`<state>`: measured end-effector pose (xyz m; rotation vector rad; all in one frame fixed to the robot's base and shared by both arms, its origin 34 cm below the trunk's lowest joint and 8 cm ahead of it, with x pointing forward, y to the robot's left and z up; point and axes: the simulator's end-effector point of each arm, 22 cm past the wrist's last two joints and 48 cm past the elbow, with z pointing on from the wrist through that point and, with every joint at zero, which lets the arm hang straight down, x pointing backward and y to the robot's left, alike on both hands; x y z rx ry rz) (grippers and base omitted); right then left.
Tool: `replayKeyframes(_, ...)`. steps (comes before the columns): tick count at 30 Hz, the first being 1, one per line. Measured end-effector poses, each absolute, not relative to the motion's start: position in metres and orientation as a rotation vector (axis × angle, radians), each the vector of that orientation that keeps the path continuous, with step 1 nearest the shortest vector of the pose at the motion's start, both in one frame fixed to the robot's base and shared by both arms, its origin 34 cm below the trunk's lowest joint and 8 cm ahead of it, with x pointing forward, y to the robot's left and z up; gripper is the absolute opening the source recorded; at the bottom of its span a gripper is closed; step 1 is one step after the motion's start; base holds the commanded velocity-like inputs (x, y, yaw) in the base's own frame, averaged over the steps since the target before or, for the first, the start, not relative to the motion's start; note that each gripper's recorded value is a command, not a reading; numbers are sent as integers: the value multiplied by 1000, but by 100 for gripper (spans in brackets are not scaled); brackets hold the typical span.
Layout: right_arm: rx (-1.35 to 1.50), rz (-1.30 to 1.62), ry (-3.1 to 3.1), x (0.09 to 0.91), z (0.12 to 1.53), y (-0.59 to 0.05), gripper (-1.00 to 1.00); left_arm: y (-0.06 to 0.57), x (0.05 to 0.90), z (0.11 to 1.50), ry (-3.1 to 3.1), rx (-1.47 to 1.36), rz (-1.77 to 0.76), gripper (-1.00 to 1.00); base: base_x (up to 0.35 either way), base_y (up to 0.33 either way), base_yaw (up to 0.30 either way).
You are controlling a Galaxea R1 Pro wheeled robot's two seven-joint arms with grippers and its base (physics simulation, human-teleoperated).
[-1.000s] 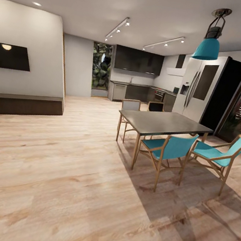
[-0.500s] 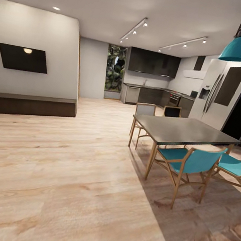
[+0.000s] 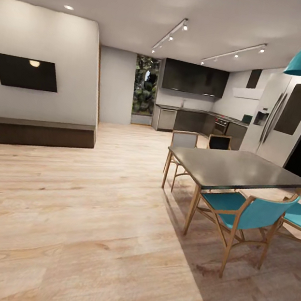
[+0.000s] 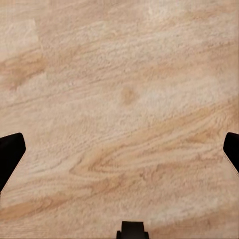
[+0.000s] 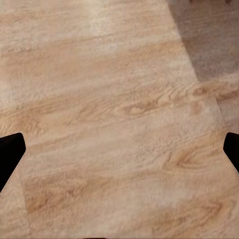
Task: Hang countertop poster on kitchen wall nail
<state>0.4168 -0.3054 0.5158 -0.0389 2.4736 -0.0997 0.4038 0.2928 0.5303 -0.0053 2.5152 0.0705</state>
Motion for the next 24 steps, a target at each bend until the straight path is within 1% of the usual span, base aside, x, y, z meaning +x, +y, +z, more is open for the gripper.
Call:
replayKeyframes(8,-36,-102,2474,417,516,-306,100,295,404,530,2515,-4,74,100,339,13,0)
replayKeyframes(24,-36,-102,2474,417,516,-306,100,297,404,531,2515,-2,78,100,339,86,0)
